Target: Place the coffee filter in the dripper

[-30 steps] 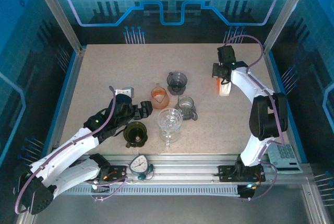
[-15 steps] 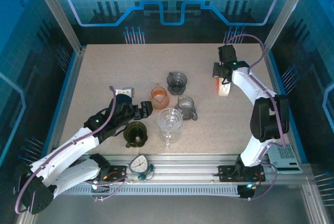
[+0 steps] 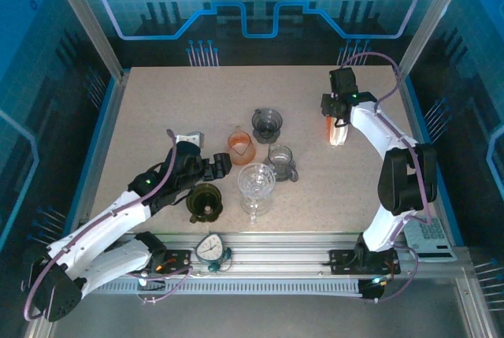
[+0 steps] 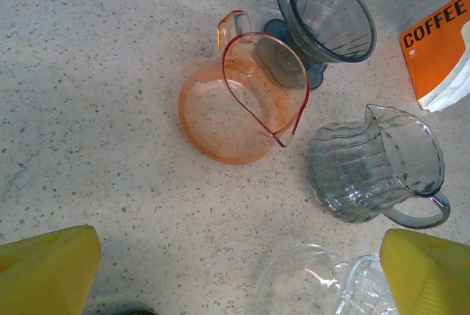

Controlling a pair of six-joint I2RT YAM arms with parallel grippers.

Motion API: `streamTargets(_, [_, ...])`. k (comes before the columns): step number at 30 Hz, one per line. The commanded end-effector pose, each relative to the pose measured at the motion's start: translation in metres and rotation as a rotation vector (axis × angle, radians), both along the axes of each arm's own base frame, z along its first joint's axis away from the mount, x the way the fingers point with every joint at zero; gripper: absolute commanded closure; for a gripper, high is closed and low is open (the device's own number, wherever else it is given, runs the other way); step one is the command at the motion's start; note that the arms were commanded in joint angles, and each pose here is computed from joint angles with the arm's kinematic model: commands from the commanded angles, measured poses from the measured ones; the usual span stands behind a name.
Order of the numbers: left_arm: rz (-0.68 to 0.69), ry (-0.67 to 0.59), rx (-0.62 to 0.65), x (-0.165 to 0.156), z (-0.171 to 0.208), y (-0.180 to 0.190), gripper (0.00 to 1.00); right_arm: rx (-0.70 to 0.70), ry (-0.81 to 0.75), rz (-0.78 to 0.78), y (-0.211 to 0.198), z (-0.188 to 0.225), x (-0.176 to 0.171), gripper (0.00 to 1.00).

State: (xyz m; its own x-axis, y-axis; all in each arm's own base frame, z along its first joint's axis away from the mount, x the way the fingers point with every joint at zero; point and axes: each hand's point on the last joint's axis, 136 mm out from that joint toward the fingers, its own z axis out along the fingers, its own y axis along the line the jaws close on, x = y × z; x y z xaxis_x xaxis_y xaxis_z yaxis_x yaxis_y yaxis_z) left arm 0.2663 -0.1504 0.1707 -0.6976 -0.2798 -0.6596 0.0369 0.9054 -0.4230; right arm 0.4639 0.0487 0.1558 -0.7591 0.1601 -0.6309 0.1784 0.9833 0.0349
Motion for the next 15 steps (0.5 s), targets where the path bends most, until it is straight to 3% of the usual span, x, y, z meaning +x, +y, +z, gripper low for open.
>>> streamTargets(1, [0.002,-0.005,-0.037,0.003,0.001,-0.004,0.01,0.001,0.01,-0.021,0.002,0.01,-0.002,0.72])
streamTargets(6, [-0.003,-0.004,-0.035,0.003,0.0,-0.004,0.01,-0.062,0.032,-0.096,-0.015,0.004,-0.008,0.73])
streamTargets(15, [0.001,-0.006,-0.031,0.004,-0.001,-0.002,0.01,-0.03,0.072,-0.103,-0.017,-0.014,-0.007,0.71])
